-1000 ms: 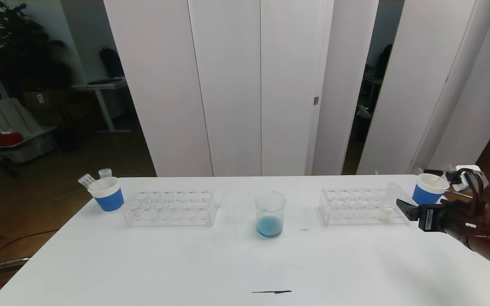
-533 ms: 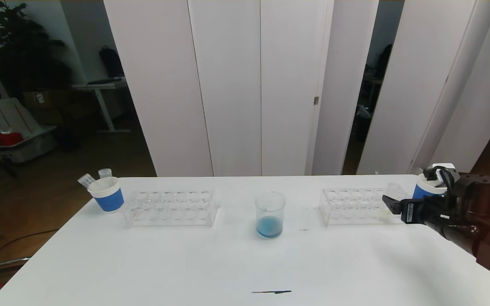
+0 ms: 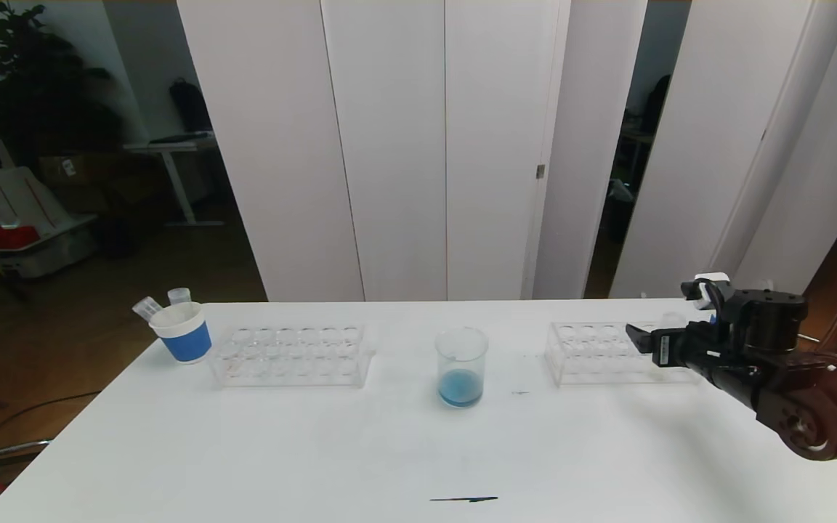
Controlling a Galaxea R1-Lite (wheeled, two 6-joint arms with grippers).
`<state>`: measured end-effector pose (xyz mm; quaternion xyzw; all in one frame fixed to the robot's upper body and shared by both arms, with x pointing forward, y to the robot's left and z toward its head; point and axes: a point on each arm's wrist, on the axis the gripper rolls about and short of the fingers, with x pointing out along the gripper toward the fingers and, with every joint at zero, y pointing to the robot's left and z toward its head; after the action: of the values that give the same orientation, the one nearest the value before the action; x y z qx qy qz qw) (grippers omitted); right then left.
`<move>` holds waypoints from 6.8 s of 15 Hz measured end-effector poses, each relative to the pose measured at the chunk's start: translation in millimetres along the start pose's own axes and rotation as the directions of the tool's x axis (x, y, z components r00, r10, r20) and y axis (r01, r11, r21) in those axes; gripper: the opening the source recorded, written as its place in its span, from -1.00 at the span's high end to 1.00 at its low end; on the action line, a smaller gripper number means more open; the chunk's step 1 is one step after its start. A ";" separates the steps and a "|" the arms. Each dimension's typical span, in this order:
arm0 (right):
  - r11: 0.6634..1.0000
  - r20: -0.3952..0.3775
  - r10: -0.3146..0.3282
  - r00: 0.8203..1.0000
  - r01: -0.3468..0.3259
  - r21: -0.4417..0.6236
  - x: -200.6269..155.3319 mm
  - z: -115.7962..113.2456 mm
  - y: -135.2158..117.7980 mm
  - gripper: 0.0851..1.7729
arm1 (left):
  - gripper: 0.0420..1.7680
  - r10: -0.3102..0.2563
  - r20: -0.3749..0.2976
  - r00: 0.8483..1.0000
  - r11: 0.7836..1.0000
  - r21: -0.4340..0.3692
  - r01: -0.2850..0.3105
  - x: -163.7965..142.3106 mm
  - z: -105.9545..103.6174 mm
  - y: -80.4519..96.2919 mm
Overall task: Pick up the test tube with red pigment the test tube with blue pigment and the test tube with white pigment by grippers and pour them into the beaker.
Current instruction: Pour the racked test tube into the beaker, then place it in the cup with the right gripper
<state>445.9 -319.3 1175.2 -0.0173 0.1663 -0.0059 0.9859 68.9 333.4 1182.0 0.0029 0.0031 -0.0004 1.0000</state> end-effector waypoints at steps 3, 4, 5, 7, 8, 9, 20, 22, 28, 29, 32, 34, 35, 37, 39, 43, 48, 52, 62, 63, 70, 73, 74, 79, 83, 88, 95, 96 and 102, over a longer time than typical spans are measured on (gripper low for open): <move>1.000 -0.009 0.006 1.000 -0.006 -0.009 8.2 -4.4 2.8 -0.98 | -0.97 0.000 0.000 1.000 1.000 0.000 0.000 0.0 0.0 0.0; 1.000 -0.007 0.007 1.000 -0.007 -0.008 10.6 -4.5 3.3 -0.98 | -0.97 0.000 0.000 1.000 1.000 0.000 0.000 0.0 0.0 0.0; 1.000 -0.006 0.007 1.000 -0.007 -0.009 12.3 -4.4 3.5 -0.98 | -0.97 0.000 0.000 1.000 1.000 0.000 0.000 0.0 0.0 0.0; 1.000 -0.001 0.007 1.000 -0.007 -0.009 14.5 -3.7 3.9 -0.98 | -0.97 0.000 0.000 1.000 1.000 0.000 0.000 0.0 0.0 0.0; 1.000 0.000 0.007 1.000 -0.007 -0.010 15.6 -3.6 4.0 -0.98 | -0.97 0.000 0.000 1.000 1.000 0.000 0.000 0.0 0.0 0.0; 1.000 0.001 0.008 1.000 -0.008 -0.012 16.5 -3.6 4.2 -0.98 | -0.97 0.000 0.000 1.000 1.000 0.000 0.000 0.0 0.0 0.0; 1.000 -0.009 0.010 1.000 -0.010 -0.001 22.1 -7.7 4.2 0.39 | -0.97 0.000 0.000 1.000 1.000 0.000 0.000 0.0 0.0 0.0; 1.000 -0.008 0.013 1.000 -0.013 0.000 22.4 -7.4 4.3 0.39 | -0.97 0.000 0.000 1.000 1.000 0.000 0.000 0.0 0.0 0.0; 1.000 0.039 0.018 0.999 -0.019 0.017 14.3 10.2 3.6 0.39 | -0.97 0.000 0.000 1.000 1.000 0.000 0.000 0.0 0.0 0.0; 1.000 0.053 0.020 0.998 -0.021 0.019 11.0 15.3 3.4 0.39 | -0.97 0.000 0.000 1.000 1.000 0.000 0.000 0.0 0.0 0.0; 1.000 0.073 0.020 0.997 -0.021 0.020 -1.1 29.8 2.1 0.39 | -0.97 0.000 0.000 1.000 1.000 0.000 0.000 0.0 0.0 0.0; 0.999 0.085 0.025 0.996 -0.027 0.021 -8.5 41.7 2.1 0.39 | -0.97 0.000 0.000 1.000 1.000 0.000 0.000 0.0 0.0 0.0; 0.999 0.092 0.026 0.995 -0.028 0.022 -10.2 48.0 1.9 0.39 | -0.97 0.000 0.000 1.000 1.000 0.000 0.000 0.0 0.0 0.0; 0.999 0.112 0.041 0.993 -0.043 0.021 -12.0 68.3 1.1 0.39 | -0.97 0.000 0.000 1.000 1.000 0.000 0.000 0.0 0.0 0.0; 0.997 0.127 0.077 0.989 -0.080 0.016 -10.9 93.4 1.3 0.39 | -0.97 -0.001 0.000 1.000 1.000 0.000 0.001 0.0 0.0 0.0; 0.968 0.135 0.248 0.959 -0.249 -0.013 -10.0 148.2 5.1 0.39 | -0.97 0.000 0.000 1.000 1.000 0.000 0.000 0.0 0.0 0.0; 0.878 0.167 0.477 0.863 -0.461 -0.128 -5.4 198.8 32.6 0.39 | -0.97 0.000 0.000 1.000 1.000 0.000 0.000 0.0 0.0 0.0; 0.776 0.137 0.620 0.773 -0.577 -0.254 6.5 193.3 65.4 0.39 | -0.97 0.000 0.000 1.000 1.000 0.000 0.000 0.0 0.0 0.0; 0.669 0.212 0.708 0.674 -0.542 -0.509 21.3 160.8 117.4 0.39 | -0.97 0.000 0.000 1.000 1.000 0.000 0.000 0.0 0.0 0.0; 0.650 0.194 0.714 0.673 -0.535 -0.540 22.8 152.6 120.7 0.39 | -0.97 0.000 0.000 1.000 1.000 0.000 0.000 0.0 0.0 0.0; 0.581 0.252 0.748 0.615 -0.421 -0.697 21.8 135.7 140.6 0.39 | -0.97 0.000 0.000 1.000 1.000 0.000 0.000 0.0 0.0 0.0; 0.547 0.248 0.762 0.599 -0.389 -0.741 21.2 123.4 150.0 0.39 | -0.97 0.000 0.000 1.000 1.000 0.000 0.000 0.0 0.0 0.0; 0.528 0.248 0.765 0.594 -0.358 -0.770 22.2 120.4 151.9 0.39 | -0.97 0.000 0.000 1.000 1.000 0.000 0.000 0.0 0.0 0.0; 0.430 0.225 0.782 0.581 -0.242 -0.870 29.1 108.7 159.7 0.39 | -0.97 0.000 0.000 1.000 1.000 0.000 0.000 0.0 0.0 0.0; 0.343 0.220 0.815 0.537 -0.139 -0.929 36.1 107.0 166.9 0.39 | -0.97 0.000 0.000 1.000 1.000 0.000 0.000 0.0 0.0 0.0; 0.266 0.205 0.841 0.501 -0.052 -0.963 40.0 102.8 174.1 0.39 | -0.97 0.000 0.000 1.000 1.000 0.000 0.000 0.0 0.0 0.0; 0.172 0.223 0.855 0.468 0.149 -0.974 45.6 95.2 180.8 0.39 | -0.97 0.000 0.000 1.000 1.000 0.000 0.000 0.0 0.0 0.0; 0.162 0.223 0.855 0.469 0.166 -0.973 46.3 94.3 181.0 0.39 | -0.97 0.000 0.000 1.000 1.000 0.000 0.000 0.0 0.0 0.0; 0.125 0.256 0.849 0.462 0.294 -0.948 49.7 98.7 181.9 0.39 | -0.97 0.000 0.000 1.000 1.000 0.000 0.000 0.0 0.0 0.0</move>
<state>526.3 -135.2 1245.5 -0.5833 -0.3497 0.3390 0.6501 68.9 333.4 1182.0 0.0029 0.0030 -0.0004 1.0000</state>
